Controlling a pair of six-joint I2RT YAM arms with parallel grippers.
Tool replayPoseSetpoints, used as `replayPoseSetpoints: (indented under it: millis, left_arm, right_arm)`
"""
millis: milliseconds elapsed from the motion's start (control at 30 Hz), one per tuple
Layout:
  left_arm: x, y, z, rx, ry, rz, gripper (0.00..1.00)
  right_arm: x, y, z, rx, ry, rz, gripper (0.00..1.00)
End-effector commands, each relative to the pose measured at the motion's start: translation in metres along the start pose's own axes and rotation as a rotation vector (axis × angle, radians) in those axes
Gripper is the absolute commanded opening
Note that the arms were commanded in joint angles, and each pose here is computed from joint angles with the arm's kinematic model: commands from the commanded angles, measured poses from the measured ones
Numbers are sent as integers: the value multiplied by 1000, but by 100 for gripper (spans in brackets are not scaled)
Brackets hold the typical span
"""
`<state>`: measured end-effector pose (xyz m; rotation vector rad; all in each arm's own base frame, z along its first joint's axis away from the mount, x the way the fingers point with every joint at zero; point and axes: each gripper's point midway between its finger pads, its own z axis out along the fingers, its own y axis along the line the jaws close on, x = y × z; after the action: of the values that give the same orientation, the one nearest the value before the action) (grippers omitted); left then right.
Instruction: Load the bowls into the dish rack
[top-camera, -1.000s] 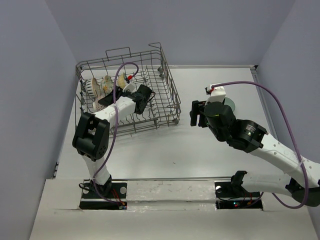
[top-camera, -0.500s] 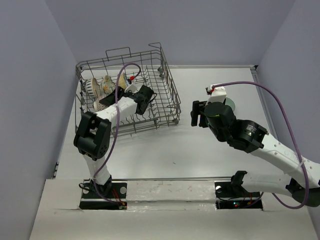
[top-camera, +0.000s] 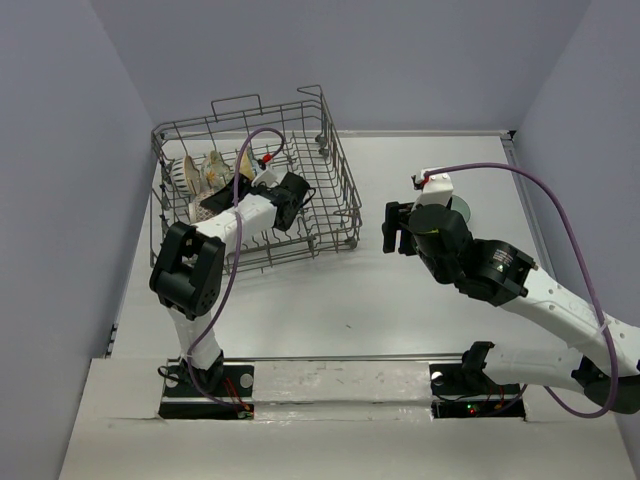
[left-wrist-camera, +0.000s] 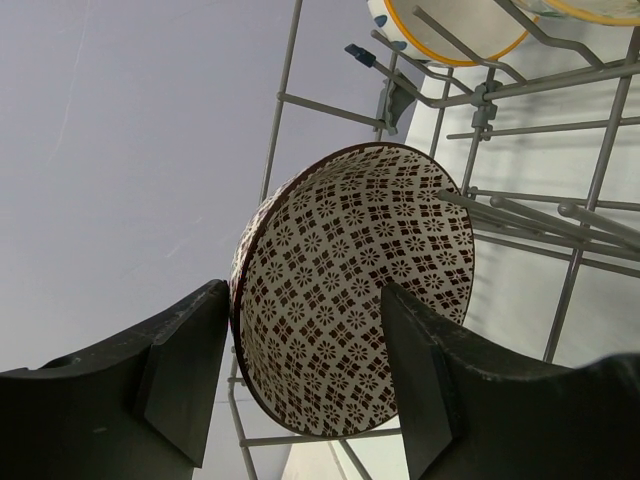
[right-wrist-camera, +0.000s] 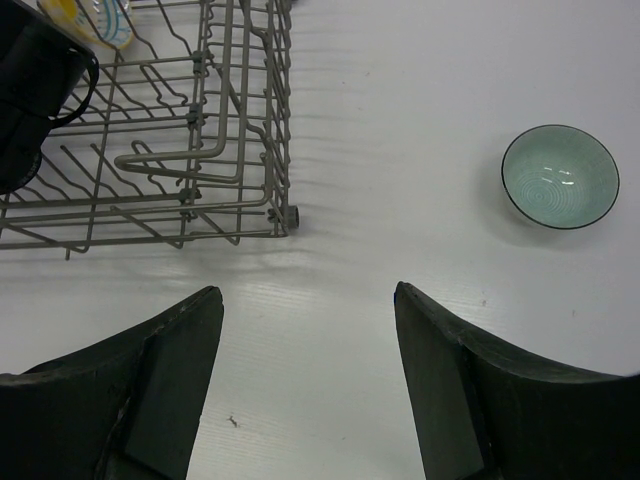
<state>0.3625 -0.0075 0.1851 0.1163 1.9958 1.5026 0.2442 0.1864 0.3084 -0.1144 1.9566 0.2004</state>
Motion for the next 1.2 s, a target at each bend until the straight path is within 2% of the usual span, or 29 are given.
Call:
replayPoseSetpoints:
  millis: [0,1167]
  left_arm:
    - [-2,-7,-1,37,3,-20,70]
    - [9,-35,-4,139,32,24,72]
  right_arm:
    - [-11,-5,-7,11,-40,33,75]
    - [-11,-9,-9,21,-39,35,75]
